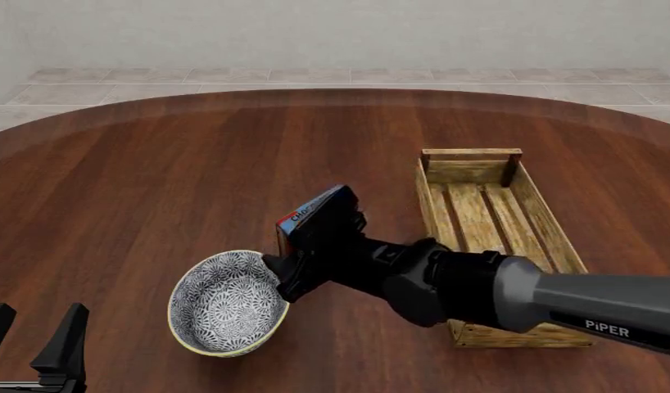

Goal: Pick up the bowl on the left and put it in the tray.

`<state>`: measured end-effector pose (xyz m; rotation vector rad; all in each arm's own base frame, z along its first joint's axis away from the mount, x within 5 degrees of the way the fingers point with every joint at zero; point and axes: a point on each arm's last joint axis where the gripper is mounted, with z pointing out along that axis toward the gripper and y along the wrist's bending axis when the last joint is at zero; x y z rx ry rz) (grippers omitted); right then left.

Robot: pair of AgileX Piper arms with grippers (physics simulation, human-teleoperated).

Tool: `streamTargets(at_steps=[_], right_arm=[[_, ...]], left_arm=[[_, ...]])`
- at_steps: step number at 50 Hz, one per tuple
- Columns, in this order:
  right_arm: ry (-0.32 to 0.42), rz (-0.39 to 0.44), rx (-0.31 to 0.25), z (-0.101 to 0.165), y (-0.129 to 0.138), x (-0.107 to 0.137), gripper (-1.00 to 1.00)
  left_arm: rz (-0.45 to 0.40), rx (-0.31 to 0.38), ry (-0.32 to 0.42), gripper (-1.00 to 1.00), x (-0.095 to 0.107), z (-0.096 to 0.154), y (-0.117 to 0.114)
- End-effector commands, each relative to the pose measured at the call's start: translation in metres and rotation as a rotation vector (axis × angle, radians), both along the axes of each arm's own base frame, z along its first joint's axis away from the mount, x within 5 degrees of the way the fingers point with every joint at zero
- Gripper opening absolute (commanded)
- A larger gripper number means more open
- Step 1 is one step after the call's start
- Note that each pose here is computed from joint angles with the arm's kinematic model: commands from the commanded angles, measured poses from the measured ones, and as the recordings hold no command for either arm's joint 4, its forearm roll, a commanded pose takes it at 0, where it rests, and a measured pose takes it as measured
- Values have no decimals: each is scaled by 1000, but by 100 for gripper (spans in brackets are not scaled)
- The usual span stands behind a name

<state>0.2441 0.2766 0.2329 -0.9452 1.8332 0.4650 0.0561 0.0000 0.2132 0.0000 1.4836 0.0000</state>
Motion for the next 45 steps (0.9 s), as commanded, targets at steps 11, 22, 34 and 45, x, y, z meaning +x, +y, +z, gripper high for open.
streamTargets(at_steps=[11,22,34,45], right_arm=[[6,20,-11,-7,5,-4,100],[21,2,-17,-19,7,4,100],[20,-3,-32,-25,9,11,100],[22,2,-43,-30,11,12,100]], left_arm=[[0,0,0,100,0,0,0],[0,0,0,100,0,0,0],[0,0,0,100,0,0,0],[0,0,0,100,0,0,0]])
